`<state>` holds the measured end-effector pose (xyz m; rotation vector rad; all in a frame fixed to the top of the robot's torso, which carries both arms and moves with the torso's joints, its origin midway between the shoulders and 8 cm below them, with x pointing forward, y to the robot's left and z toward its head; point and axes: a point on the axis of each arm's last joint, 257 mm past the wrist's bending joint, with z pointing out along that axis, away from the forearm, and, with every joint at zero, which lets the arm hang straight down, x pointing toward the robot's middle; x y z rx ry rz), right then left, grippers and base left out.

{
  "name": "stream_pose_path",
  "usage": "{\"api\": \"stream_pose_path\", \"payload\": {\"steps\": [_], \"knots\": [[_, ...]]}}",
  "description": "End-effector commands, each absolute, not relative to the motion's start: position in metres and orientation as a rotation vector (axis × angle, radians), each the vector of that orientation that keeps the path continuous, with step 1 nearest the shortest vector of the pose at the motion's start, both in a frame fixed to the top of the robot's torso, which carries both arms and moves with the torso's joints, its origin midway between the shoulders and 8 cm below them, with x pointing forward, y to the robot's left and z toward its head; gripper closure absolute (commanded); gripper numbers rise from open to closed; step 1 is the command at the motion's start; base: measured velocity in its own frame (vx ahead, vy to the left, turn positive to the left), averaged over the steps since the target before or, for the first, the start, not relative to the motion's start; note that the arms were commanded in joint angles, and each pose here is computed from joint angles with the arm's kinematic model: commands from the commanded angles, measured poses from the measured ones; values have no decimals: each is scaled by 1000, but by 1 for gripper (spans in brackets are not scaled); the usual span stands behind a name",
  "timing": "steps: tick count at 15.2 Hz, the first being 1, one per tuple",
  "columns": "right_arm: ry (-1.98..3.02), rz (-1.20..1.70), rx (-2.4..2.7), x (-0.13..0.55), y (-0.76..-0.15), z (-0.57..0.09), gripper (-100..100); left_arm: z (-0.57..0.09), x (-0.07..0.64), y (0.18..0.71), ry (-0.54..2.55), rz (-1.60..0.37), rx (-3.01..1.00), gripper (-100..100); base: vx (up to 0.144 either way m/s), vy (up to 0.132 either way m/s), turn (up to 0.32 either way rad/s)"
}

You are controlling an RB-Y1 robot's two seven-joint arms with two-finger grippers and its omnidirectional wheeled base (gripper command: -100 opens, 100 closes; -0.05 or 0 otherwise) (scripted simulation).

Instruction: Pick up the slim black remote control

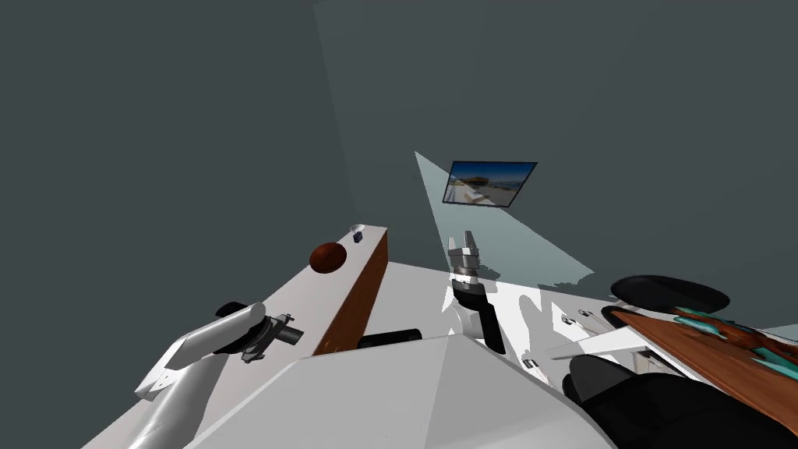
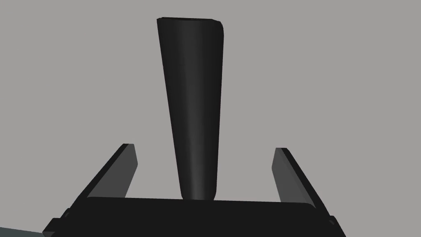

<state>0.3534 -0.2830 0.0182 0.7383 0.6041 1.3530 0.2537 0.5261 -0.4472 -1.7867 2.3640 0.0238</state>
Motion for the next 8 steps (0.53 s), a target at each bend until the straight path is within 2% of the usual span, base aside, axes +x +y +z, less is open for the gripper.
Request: {"api": "stream_pose_path", "payload": {"steps": [1,8], "knots": [[604,1353,738,353,-283,18,0,-451,245,518,2417,3,-1819,-100,-2,28,-133],[604,1353,738,353,-283,18,0,-455,234,506,2476,-31,-1854,-100,-4,23,-109]]}}
